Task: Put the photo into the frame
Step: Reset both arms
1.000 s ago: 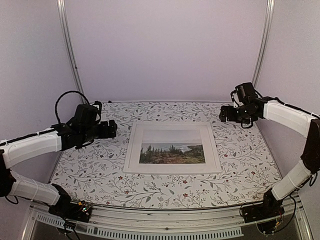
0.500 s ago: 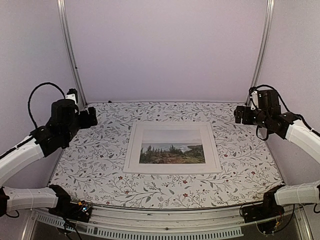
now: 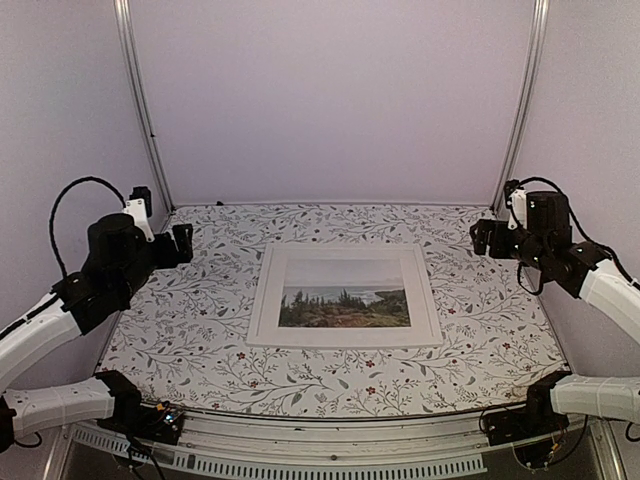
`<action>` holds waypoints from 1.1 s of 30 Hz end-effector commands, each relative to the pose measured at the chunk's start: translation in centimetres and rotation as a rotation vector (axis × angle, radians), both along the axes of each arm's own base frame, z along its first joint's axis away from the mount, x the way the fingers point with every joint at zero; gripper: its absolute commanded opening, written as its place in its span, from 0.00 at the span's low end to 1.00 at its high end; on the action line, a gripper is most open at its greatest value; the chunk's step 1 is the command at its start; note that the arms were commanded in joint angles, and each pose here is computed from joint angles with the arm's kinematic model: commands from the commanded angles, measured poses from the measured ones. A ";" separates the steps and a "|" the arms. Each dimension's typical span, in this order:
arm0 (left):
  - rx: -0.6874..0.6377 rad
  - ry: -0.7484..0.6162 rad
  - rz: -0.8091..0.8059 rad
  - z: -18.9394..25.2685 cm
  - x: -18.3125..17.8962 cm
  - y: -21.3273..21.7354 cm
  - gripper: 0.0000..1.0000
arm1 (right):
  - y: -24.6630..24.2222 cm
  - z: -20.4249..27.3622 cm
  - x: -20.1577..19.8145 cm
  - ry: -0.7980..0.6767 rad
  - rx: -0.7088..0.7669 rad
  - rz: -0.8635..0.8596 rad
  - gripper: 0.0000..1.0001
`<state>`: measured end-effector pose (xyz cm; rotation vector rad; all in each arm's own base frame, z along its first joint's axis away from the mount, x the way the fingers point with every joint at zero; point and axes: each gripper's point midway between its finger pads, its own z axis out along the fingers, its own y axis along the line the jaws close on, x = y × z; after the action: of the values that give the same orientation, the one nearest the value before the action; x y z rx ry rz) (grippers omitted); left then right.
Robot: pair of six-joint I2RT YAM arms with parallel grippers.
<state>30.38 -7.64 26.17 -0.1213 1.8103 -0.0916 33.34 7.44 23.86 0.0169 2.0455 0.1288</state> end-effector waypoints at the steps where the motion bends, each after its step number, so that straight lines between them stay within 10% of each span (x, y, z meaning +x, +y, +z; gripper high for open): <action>1: -0.012 -0.027 -0.032 0.6 0.2 -0.6 1.00 | -0.1 1.1 0.0 -0.052 0.022 -0.006 0.99; 33: -0.003 0.003 -0.030 -0.4 0.5 -0.9 1.00 | -0.2 0.5 0.1 -0.055 0.029 -0.017 0.99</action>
<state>30.71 -8.25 25.81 -0.1017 1.8215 -0.1078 33.24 7.35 24.75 0.0305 1.9924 0.1453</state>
